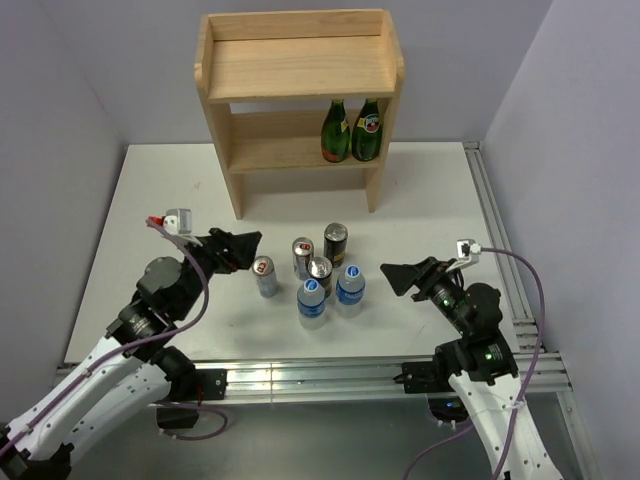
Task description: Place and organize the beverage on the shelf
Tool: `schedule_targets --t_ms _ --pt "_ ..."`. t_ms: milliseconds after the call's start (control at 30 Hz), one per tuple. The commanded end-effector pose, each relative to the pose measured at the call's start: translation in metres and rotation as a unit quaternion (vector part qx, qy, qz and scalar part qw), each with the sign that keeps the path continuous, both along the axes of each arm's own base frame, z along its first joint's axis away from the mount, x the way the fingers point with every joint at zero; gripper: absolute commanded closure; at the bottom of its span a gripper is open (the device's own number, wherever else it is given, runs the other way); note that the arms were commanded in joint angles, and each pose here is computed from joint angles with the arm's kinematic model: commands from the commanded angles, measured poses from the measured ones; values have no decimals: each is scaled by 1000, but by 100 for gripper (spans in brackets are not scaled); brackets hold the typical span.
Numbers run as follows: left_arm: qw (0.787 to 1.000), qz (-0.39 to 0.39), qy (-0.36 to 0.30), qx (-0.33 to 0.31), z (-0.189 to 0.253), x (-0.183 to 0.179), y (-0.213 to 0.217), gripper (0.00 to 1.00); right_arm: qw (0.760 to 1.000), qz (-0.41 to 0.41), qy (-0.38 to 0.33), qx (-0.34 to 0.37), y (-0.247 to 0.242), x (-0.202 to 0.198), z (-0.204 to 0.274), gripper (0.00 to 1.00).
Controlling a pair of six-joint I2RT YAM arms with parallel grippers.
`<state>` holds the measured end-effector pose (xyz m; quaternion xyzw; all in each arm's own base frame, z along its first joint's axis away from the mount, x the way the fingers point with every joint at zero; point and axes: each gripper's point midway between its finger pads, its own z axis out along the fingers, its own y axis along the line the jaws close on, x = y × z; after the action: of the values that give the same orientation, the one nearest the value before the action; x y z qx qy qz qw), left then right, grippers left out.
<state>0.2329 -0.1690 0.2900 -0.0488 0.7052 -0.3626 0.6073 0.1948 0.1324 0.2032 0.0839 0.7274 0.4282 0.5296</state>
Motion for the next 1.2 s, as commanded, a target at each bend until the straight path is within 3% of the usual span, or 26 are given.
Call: schedule_targets --t_ms 0,100,233,267,300,433,567,767,967,1167 --pt "987 132 70 52 -53 17 32 4 997 -77 -3 -16 -23 2 1 0" --pt "987 131 70 67 -64 12 15 4 995 -90 21 -43 -27 6 -13 0" --pt "981 136 70 117 -63 -11 -21 1 983 -102 119 -98 -27 14 -43 0" --pt "974 137 81 163 -79 -15 -28 1 974 -145 128 -121 -35 22 -37 0" --pt "974 135 82 164 -79 -20 -36 1 967 -165 136 -139 -38 21 -39 0" --pt "977 106 76 170 -66 -35 -64 1 954 -205 114 -188 -31 14 -17 0" --pt "982 100 60 148 -44 -39 -64 1 946 -240 101 -191 -20 7 -4 0" --pt "986 80 64 131 -34 -48 -58 1 954 -186 96 -212 16 -14 -38 0" --pt "990 -16 87 110 -54 -95 -92 1 960 -152 100 -214 37 -40 -68 0" --pt "979 -46 108 167 -106 -155 -119 1 961 -155 105 -203 35 -41 -74 0"
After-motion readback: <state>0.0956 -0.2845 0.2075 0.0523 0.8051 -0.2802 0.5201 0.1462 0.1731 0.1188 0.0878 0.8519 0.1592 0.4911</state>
